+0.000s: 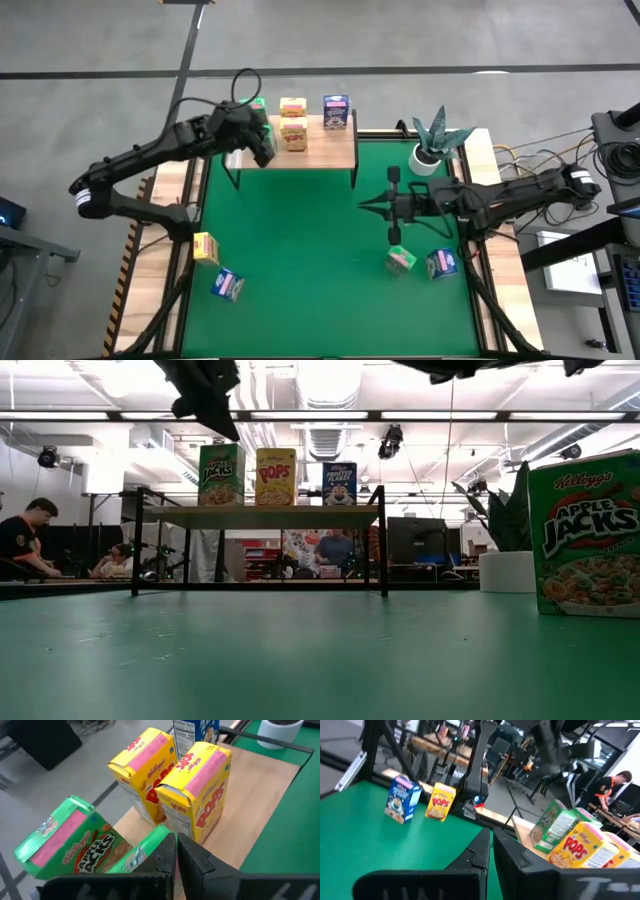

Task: Stack cereal on shelf
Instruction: Put the top green cereal box on the shelf aligned with the other green cereal box

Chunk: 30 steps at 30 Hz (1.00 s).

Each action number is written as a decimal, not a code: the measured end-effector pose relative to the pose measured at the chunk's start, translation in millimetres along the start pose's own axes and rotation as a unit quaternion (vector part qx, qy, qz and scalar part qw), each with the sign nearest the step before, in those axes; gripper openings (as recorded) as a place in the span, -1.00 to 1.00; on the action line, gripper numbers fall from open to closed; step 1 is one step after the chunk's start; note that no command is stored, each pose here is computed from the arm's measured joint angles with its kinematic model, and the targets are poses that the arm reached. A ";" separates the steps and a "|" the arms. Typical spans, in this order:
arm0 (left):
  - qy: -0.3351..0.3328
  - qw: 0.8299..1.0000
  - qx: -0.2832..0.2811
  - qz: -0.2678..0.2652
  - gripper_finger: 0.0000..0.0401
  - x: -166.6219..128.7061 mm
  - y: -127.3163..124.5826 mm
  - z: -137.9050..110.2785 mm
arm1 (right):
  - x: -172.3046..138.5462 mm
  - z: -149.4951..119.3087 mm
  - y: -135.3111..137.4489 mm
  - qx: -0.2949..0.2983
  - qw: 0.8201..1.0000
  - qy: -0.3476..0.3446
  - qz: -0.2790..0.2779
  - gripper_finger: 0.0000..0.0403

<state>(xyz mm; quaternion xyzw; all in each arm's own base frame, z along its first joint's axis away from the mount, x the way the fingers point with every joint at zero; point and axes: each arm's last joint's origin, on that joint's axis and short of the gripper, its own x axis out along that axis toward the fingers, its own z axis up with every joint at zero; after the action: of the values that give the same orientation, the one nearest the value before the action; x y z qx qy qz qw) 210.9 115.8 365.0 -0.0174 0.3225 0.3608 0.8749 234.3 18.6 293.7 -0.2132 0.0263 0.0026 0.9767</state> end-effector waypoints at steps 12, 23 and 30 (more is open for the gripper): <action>0.030 1.000 -0.004 0.006 -1.00 11.7 -3.3 5.5 | -14.9 -3.7 0.1 0.007 1.000 -0.007 -0.003 -0.94; 0.040 0.998 0.006 0.050 -1.00 5.6 1.4 1.8 | -14.2 -4.4 0.5 0.011 1.000 -0.005 -0.002 -0.94; 0.037 0.996 0.004 0.080 -1.00 -0.1 5.1 1.0 | -14.2 -4.4 0.5 0.013 1.000 -0.005 -0.002 -0.94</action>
<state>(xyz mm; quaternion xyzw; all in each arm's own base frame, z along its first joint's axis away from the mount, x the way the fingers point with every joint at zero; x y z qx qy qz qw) 208.1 119.8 366.9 -0.0010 0.3561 0.4278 0.8308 219.9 17.3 290.3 -0.2009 0.0208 0.0009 0.9794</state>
